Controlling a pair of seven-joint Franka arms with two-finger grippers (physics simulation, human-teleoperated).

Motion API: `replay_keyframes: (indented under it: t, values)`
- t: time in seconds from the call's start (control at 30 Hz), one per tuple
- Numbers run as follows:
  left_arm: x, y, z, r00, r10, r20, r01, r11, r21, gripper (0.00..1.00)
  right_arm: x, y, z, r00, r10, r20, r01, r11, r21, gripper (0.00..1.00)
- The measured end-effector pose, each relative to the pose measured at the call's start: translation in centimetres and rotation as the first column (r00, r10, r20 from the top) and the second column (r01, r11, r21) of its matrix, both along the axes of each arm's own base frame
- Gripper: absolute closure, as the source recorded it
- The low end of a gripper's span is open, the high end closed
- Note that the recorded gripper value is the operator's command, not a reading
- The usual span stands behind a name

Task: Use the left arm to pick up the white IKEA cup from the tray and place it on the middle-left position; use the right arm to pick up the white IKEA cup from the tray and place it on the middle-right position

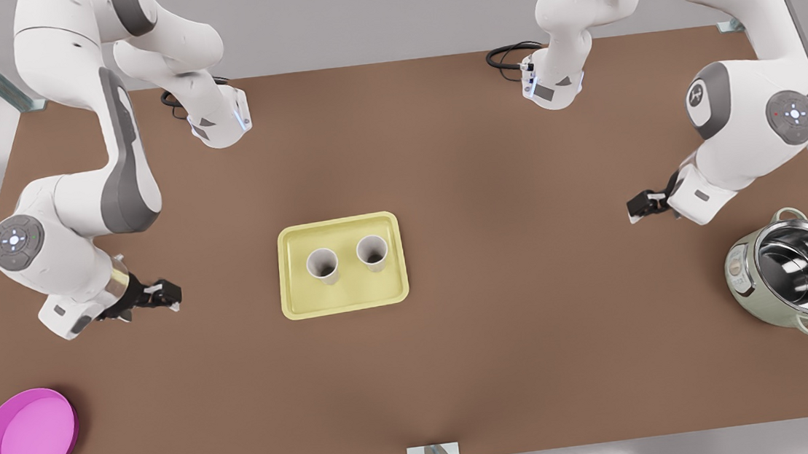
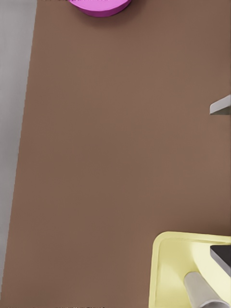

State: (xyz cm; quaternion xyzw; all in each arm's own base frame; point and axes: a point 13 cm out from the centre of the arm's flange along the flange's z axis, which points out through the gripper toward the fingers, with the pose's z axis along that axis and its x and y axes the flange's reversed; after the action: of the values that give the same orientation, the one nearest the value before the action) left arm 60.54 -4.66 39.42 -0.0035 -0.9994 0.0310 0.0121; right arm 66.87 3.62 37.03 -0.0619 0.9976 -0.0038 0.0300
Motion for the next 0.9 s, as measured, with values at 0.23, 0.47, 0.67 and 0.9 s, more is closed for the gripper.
replay_keyframes:
  t: [0.23,0.47,0.67,0.9]
  values:
    - [-3.2,-21.6,0.2,0.951,-0.308,0.035,0.308,0.951,0.004,0.00,-0.8,18.7,-3.1,0.954,0.300,0.027,-0.299,0.954,-0.037,0.00]
    - [-8.8,-42.7,-8.6,0.931,-0.364,-0.010,0.364,0.931,-0.007,0.00,-5.4,30.8,-7.5,0.892,0.452,0.011,-0.452,0.892,-0.010,0.00]
    - [-9.0,-44.4,-11.5,0.972,-0.235,-0.009,0.235,0.972,0.016,0.00,-6.2,24.5,-8.7,0.917,0.397,-0.027,-0.398,0.918,0.002,0.00]
    - [-11.5,-50.1,-17.8,0.985,-0.169,0.028,0.168,0.985,0.029,0.00,-10.9,24.9,-14.6,0.906,0.417,-0.067,-0.416,0.909,0.034,0.00]
